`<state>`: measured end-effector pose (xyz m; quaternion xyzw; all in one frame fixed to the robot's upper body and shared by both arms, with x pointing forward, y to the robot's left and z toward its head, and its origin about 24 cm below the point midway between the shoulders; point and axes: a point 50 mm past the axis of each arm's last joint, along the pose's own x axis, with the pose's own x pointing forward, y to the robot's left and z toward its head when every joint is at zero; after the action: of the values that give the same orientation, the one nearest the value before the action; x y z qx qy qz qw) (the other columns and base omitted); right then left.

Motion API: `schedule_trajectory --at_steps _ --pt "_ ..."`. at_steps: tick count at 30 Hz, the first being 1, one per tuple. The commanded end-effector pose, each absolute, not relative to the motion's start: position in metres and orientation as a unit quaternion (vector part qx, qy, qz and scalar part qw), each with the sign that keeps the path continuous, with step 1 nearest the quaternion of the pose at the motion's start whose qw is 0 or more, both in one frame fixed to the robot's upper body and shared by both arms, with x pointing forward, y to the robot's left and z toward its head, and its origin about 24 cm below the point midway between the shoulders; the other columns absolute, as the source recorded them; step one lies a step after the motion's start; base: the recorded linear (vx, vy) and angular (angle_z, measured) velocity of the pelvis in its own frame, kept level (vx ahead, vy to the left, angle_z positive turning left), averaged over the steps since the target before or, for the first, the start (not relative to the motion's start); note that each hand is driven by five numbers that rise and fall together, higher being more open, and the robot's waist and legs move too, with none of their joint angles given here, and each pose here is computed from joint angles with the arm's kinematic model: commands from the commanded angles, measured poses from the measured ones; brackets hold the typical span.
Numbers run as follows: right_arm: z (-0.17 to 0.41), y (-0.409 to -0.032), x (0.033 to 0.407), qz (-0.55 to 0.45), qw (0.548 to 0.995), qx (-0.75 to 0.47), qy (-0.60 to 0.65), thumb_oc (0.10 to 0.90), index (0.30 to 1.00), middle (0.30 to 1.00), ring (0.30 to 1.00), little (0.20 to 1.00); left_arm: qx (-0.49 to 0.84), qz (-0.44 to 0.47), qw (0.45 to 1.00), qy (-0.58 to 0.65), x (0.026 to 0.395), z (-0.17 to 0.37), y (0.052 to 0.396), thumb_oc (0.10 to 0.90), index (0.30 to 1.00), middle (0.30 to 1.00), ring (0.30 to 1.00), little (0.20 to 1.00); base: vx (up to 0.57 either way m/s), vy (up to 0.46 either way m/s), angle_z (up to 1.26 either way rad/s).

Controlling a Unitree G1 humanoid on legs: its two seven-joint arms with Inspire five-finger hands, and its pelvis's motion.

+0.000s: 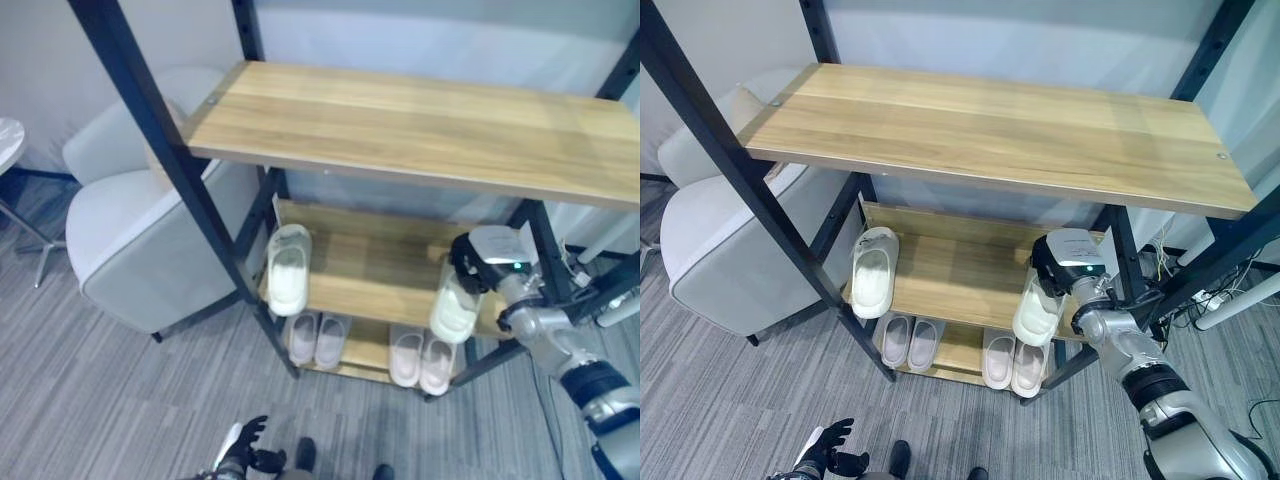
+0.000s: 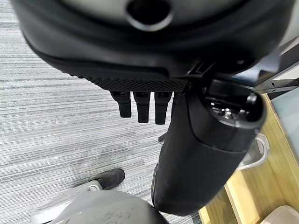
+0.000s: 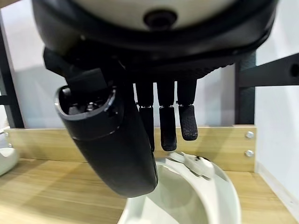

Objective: Arrange the slippers neatly on the shoe rack.

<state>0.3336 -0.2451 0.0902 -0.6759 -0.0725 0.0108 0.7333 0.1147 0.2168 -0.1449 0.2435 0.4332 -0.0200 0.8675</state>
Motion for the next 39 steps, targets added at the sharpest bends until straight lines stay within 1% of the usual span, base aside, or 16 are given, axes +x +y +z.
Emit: schedule_trajectory --at_steps 1,2,3,8,12,13,14,15,16,19,20,27,34,36,39 --pt "0.152 -0.23 0.349 -0.059 0.751 -0.63 -0.19 0.4 0.3 0.3 0.3 0.3 0.251 -0.05 0.859 0.443 0.106 -0.151 0.206 0.8 0.9 0.9 0.9 0.9 0.0 0.0 0.0" --pt "0.152 -0.23 0.349 -0.059 0.751 -0.63 -0.189 0.4 0.3 0.3 0.3 0.3 0.251 -0.05 0.859 0.443 0.106 -0.151 0.206 0.8 0.9 0.9 0.9 0.9 0.0 0.0 0.0" --pt "0.156 -0.219 0.348 -0.055 0.765 -0.607 -0.21 0.4 0.3 0.3 0.3 0.3 0.251 -0.049 0.86 0.442 0.106 -0.151 0.206 0.8 0.9 0.9 0.9 0.9 0.0 0.0 0.0" --pt "0.161 -0.198 0.348 -0.042 0.788 -0.565 -0.243 0.4 0.3 0.3 0.3 0.3 0.252 -0.047 0.86 0.442 0.106 -0.15 0.207 0.8 0.9 0.9 0.9 0.9 0.0 0.003 0.01" --pt "0.162 -0.189 0.351 -0.035 0.792 -0.558 -0.247 0.4 0.3 0.3 0.3 0.3 0.254 -0.04 0.859 0.443 0.105 -0.15 0.211 0.8 0.9 0.9 0.9 0.9 -0.02 0.011 0.05" --pt "0.163 -0.19 0.352 -0.035 0.784 -0.569 -0.245 0.474 0.411 0.411 0.411 0.411 0.254 -0.035 0.859 0.442 0.106 -0.149 0.213 0.8 0.9 0.9 0.9 0.9 -0.03 -0.007 0.07" --pt "0.163 -0.19 0.353 -0.035 0.784 -0.569 -0.246 0.505 0.458 0.458 0.458 0.458 0.254 -0.034 0.859 0.442 0.106 -0.149 0.213 0.8 0.9 0.9 0.9 0.9 -0.05 -0.013 0.21" --pt "0.164 -0.195 0.352 -0.041 0.776 -0.581 -0.241 0.681 0.721 0.721 0.721 0.721 0.256 -0.032 0.859 0.442 0.106 -0.149 0.215 0.8 0.9 0.9 0.9 0.9 -0.02 -0.005 0.34" --pt "0.164 -0.195 0.352 -0.041 0.776 -0.581 -0.241 0.8 0.9 0.9 0.9 0.9 0.256 -0.032 0.859 0.442 0.106 -0.149 0.215 0.8 0.9 0.9 0.9 0.9 -0.02 -0.008 0.42" --pt "0.162 -0.212 0.349 -0.057 0.761 -0.607 -0.223 0.8 0.9 0.9 0.9 0.9 0.257 -0.033 0.858 0.443 0.107 -0.149 0.215 0.8 0.9 0.9 0.9 0.9 -0.01 -0.01 0.26" --pt "0.162 -0.212 0.349 -0.058 0.76 -0.607 -0.223 0.8 0.9 0.9 0.9 0.9 0.257 -0.034 0.858 0.443 0.107 -0.149 0.215 0.8 0.9 0.9 0.9 0.9 -0.01 -0.014 0.15" --pt "0.157 -0.248 0.341 -0.096 0.739 -0.644 -0.176 0.8 0.9 0.9 0.9 0.9 0.258 -0.043 0.859 0.441 0.109 -0.149 0.212 0.8 0.9 0.9 0.9 0.9 -0.01 0.002 0.07" --pt "0.157 -0.253 0.339 -0.101 0.734 -0.649 -0.17 0.8 0.9 0.9 0.9 0.9 0.257 -0.045 0.86 0.439 0.111 -0.148 0.211 0.8 0.9 0.9 0.9 0.9 -0.01 0.005 -0.05" --pt "0.159 -0.265 0.336 -0.112 0.723 -0.664 -0.153 0.8 0.9 0.9 0.9 0.9 0.256 -0.045 0.862 0.434 0.115 -0.147 0.211 0.8 0.9 0.9 0.9 0.9 -0.03 0.034 -0.04" --pt "0.157 -0.269 0.335 -0.114 0.72 -0.669 -0.145 0.8 0.9 0.9 0.9 0.9 0.254 -0.044 0.863 0.435 0.114 -0.147 0.211 0.8 0.9 0.9 0.9 0.9 -0.01 0.018 -0.18"
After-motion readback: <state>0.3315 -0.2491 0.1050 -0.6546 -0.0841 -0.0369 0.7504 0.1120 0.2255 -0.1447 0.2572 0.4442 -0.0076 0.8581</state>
